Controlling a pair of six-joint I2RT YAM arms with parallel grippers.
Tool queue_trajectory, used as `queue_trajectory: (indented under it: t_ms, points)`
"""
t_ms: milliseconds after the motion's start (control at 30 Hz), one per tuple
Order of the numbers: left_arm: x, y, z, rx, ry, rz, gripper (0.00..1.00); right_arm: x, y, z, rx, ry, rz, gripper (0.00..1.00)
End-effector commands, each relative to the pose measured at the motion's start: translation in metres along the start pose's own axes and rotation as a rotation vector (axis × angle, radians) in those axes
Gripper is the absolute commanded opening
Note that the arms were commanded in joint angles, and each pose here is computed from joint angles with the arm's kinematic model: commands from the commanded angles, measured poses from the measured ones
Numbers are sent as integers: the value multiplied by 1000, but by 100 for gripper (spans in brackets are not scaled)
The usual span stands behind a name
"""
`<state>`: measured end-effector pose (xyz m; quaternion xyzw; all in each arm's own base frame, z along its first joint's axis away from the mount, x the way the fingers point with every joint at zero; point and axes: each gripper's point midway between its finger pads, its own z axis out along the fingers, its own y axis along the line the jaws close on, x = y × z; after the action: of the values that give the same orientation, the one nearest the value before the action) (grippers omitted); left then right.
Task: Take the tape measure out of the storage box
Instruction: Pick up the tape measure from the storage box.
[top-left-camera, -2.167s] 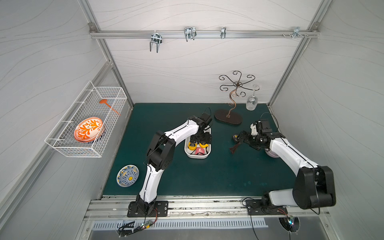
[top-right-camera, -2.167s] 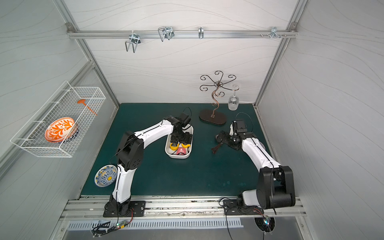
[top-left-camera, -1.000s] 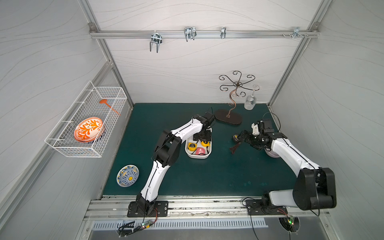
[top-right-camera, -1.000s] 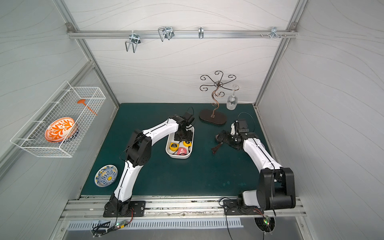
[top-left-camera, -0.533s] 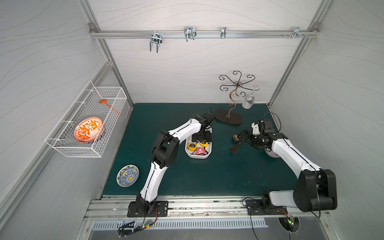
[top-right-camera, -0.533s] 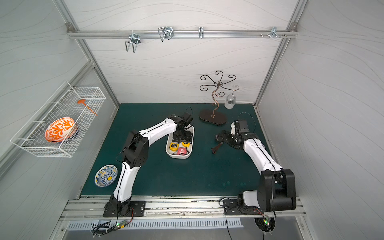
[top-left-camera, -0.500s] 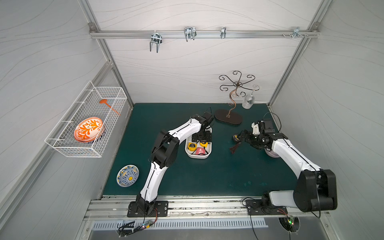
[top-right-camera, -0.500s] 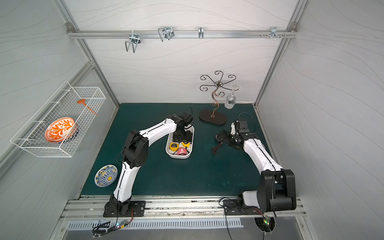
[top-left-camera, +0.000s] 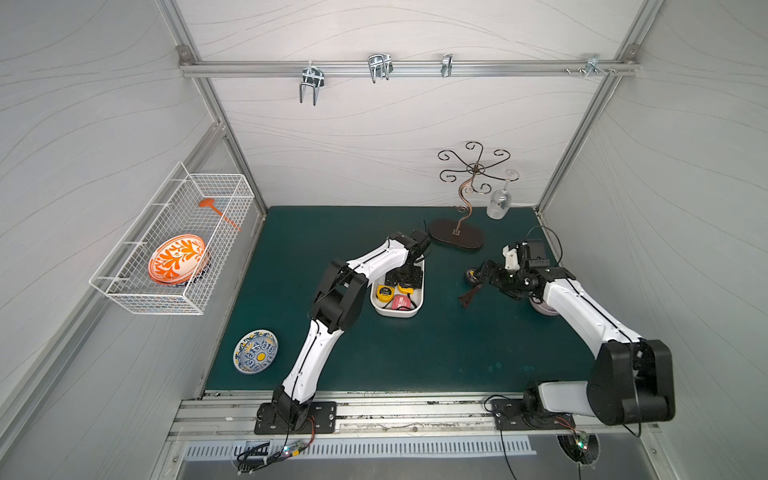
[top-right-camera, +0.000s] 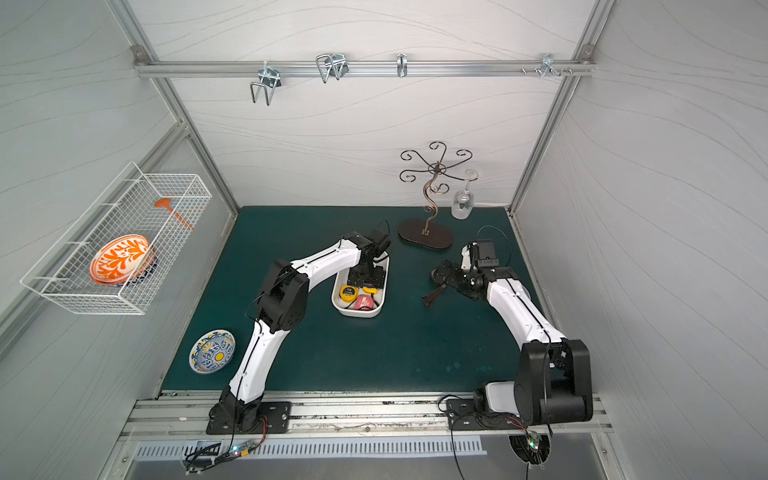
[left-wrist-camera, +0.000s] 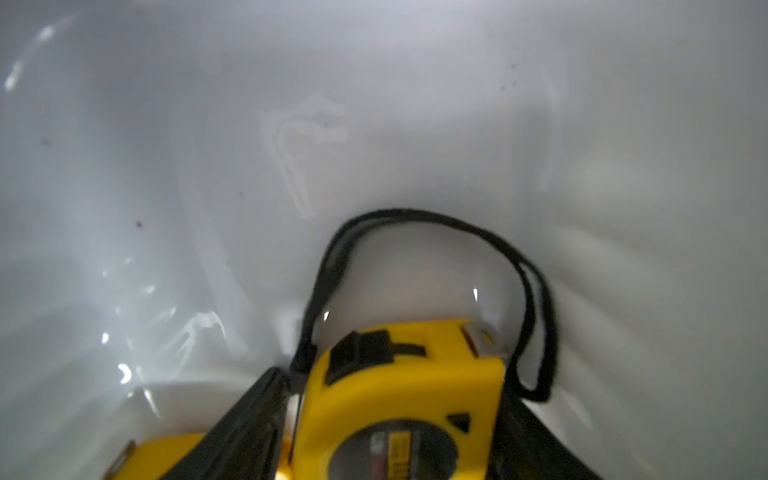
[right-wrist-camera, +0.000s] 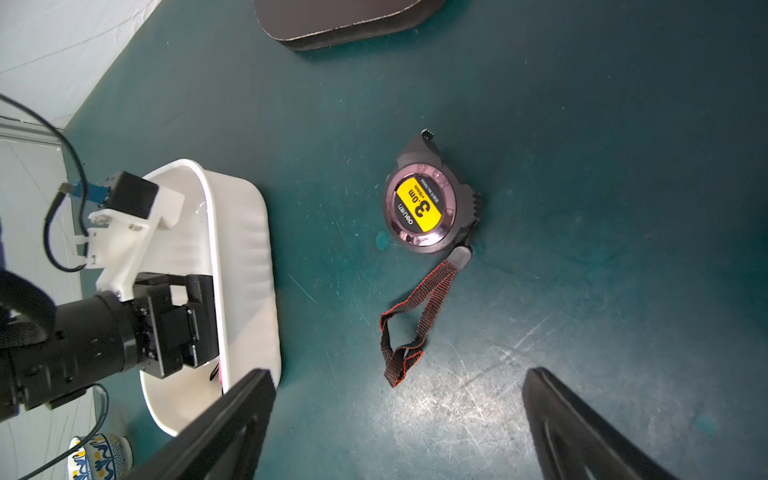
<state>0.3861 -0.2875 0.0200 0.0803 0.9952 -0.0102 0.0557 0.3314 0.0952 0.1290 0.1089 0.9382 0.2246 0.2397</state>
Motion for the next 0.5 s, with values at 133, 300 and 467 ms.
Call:
queue_trajectory:
  t_ms: [133, 300, 467]
  points:
    - [2, 1, 12, -29, 21, 18, 48, 1, 1, -3, -16, -11, 9, 99]
    - [-1, 5, -1, -12, 3, -7, 27, 2, 4, -3, -35, -8, 6, 99]
    - [-14, 13, -36, 40, -66, -72, 8, 4, 12, -2, -73, -11, -14, 99]
